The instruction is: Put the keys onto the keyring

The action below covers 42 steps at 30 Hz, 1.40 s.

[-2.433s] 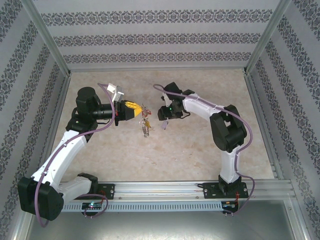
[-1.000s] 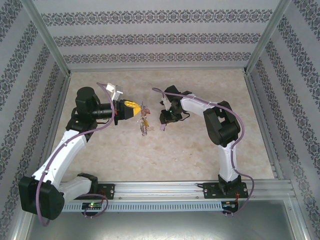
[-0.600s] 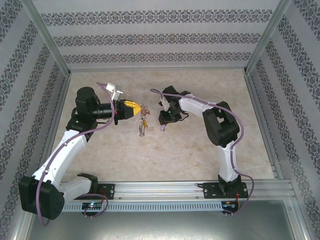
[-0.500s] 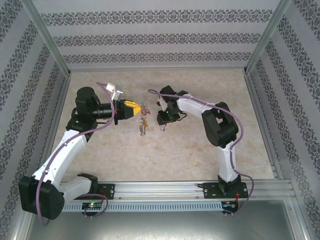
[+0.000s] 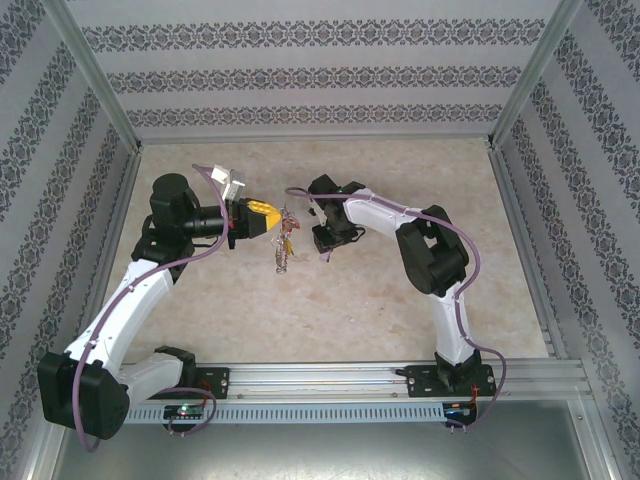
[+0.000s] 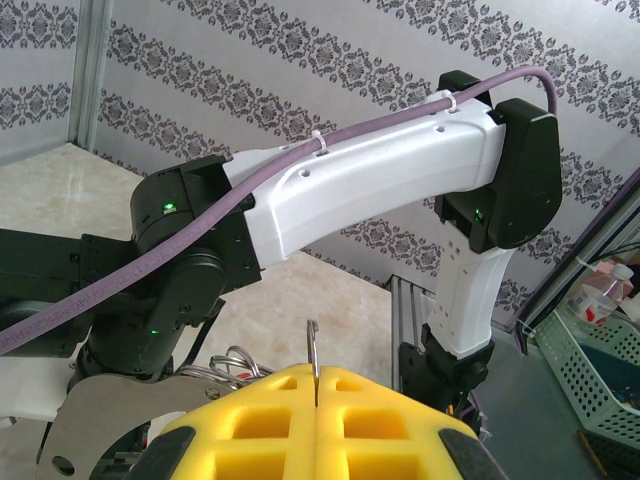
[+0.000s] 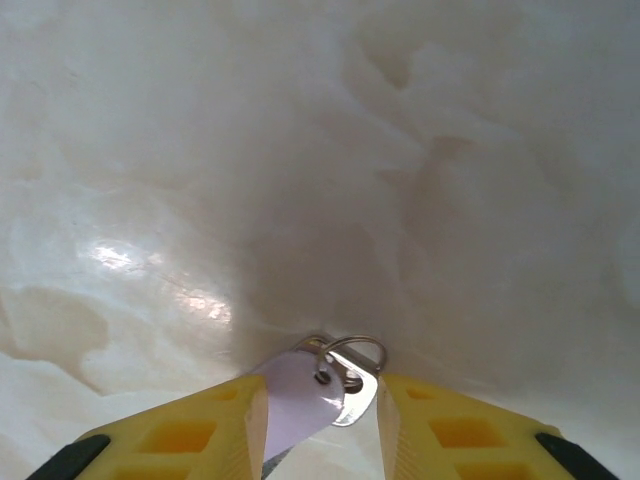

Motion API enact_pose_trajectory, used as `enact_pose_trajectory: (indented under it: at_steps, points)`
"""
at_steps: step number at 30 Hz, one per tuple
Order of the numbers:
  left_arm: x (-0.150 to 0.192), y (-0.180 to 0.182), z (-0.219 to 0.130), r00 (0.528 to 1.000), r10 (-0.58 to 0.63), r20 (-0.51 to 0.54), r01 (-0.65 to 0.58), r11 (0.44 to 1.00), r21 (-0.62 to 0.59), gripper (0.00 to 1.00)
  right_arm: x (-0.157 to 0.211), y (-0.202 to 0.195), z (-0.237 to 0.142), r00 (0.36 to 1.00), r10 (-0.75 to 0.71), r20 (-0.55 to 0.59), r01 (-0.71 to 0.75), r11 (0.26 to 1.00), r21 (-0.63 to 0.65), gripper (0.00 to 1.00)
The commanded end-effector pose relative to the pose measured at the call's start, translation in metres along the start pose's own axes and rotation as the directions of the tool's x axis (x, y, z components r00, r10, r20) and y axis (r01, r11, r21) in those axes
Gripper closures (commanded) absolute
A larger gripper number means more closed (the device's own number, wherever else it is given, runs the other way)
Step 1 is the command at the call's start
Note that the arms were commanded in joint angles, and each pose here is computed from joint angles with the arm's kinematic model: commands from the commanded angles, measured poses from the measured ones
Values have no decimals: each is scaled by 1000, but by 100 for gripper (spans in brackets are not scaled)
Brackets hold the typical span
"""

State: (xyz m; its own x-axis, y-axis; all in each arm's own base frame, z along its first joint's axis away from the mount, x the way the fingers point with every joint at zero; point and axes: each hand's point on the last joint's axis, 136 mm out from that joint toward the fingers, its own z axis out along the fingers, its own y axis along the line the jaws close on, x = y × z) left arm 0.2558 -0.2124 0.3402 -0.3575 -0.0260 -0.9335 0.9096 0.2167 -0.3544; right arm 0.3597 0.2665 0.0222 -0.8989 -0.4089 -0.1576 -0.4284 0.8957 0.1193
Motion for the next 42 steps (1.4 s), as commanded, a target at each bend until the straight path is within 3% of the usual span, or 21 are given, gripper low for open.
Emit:
enact_pose_trajectory:
  at_steps: [1,13,28,42]
  points:
    - [-12,-10,-5,997,76,31,-77,997,19,100,-3,-3,0,1000,-22,-9,22,999,37,66]
    - [-12,-9,-5,996,79,28,-80,997,11,100,-13,3,9,1000,-17,-5,17,1000,15,65]
    - [-11,-9,-5,997,77,27,-78,997,12,100,-1,-3,11,996,-68,-55,74,993,96,68]
    - [-12,-10,-5,996,82,29,-82,997,13,100,7,-7,6,993,-95,-66,104,984,145,79]
